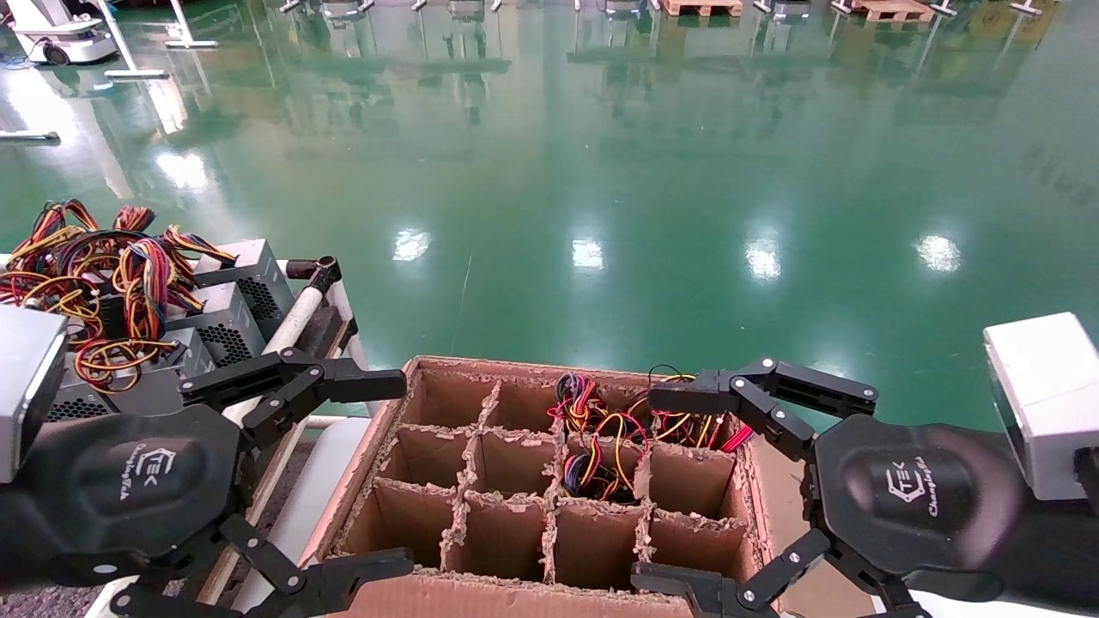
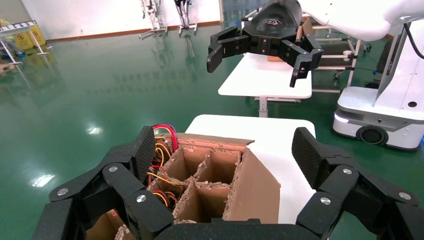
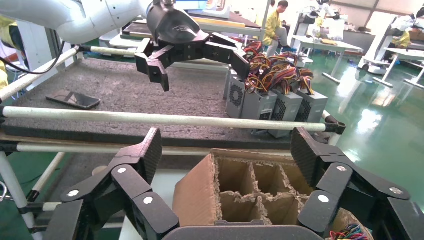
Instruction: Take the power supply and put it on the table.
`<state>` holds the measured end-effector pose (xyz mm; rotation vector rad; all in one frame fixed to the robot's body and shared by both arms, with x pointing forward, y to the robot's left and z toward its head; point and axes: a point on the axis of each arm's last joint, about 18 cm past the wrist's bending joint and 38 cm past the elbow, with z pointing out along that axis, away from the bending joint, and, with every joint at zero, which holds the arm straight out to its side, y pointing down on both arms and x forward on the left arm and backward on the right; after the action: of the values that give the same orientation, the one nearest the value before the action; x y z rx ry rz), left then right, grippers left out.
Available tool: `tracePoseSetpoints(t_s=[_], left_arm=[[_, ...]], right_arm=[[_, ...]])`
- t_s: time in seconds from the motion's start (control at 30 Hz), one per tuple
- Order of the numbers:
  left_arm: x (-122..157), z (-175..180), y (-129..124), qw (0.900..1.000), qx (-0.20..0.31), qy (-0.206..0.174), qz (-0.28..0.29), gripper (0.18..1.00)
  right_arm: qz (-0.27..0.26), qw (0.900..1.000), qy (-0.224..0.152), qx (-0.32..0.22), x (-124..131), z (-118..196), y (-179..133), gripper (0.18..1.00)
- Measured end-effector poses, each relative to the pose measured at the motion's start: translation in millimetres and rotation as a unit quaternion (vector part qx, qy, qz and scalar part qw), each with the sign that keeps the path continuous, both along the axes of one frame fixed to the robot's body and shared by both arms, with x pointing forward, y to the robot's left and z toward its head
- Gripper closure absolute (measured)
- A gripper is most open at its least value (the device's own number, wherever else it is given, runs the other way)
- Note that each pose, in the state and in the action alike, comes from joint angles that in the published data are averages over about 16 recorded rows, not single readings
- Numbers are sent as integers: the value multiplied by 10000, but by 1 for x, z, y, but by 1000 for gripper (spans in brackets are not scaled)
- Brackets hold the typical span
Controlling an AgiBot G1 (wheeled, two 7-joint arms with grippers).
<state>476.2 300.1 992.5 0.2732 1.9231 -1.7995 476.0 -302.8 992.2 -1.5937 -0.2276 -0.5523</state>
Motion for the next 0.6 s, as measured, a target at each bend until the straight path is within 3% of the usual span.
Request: tracePoseSetpoints(t_s=[0.27,0.6], left_arm=[[0,0,0,10000,0,0,0,184],[3,-1,-1,10000,5,21,48,184]], right_arm=[[0,10000,0,0,0,0,0,292],[0,10000,0,0,0,0,0,468]])
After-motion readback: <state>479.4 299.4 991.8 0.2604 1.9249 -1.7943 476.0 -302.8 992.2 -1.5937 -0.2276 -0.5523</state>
